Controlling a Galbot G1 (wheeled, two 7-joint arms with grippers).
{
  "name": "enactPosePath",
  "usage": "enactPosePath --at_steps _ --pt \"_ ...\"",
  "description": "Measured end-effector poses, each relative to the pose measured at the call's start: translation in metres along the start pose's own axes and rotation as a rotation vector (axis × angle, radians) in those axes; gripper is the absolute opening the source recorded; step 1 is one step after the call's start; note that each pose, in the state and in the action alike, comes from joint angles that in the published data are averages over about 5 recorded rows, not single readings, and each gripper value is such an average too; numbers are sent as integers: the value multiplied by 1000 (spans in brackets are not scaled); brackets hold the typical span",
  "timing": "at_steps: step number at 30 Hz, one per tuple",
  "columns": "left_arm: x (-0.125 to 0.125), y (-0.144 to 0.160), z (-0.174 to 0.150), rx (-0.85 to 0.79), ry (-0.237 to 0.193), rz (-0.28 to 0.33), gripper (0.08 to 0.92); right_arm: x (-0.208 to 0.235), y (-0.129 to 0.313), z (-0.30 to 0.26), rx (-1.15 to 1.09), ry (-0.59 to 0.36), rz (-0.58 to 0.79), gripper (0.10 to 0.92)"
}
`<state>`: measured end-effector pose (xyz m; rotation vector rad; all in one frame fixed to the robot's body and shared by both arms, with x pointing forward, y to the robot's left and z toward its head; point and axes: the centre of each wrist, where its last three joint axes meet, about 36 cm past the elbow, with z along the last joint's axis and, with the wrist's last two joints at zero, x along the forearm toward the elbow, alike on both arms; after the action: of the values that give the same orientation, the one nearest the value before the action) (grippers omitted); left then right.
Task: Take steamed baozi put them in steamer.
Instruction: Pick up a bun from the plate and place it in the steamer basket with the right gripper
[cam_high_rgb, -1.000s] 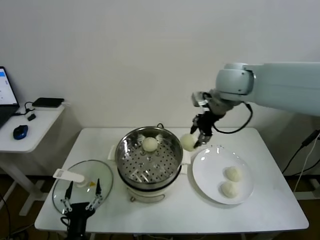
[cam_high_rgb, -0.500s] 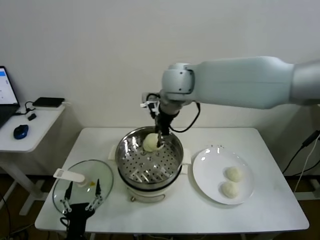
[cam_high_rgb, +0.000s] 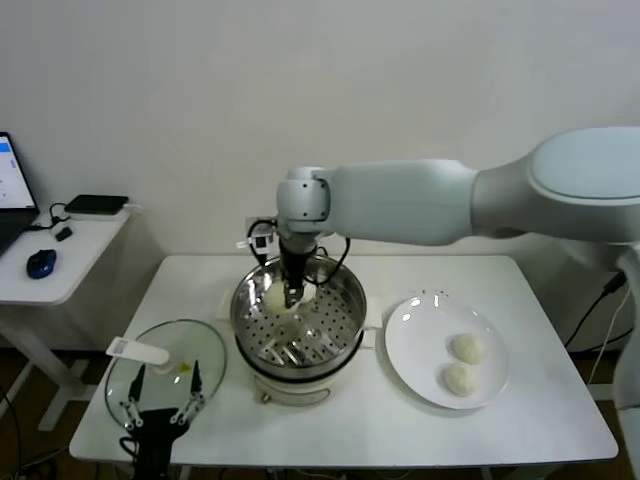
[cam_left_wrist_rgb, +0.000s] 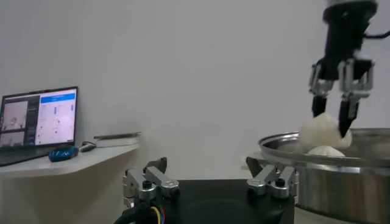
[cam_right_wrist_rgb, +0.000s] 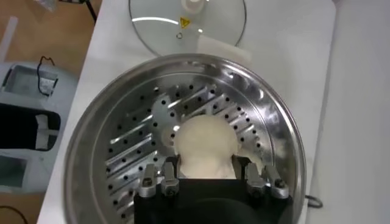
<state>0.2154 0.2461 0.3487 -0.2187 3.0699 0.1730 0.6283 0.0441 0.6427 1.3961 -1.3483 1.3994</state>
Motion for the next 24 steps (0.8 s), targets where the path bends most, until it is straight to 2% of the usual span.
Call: enactPosePath --at_steps 12,20,24 --pt "1 2 -1 -5 -4 -3 823 -40 2 -11 2 9 -1 601" --pt "0 2 -2 -7 -6 -3 823 -32 -1 -6 -13 -13 -7 790" --pt "1 2 -3 -11 -5 -2 823 -7 -6 9 -17 -19 -26 820"
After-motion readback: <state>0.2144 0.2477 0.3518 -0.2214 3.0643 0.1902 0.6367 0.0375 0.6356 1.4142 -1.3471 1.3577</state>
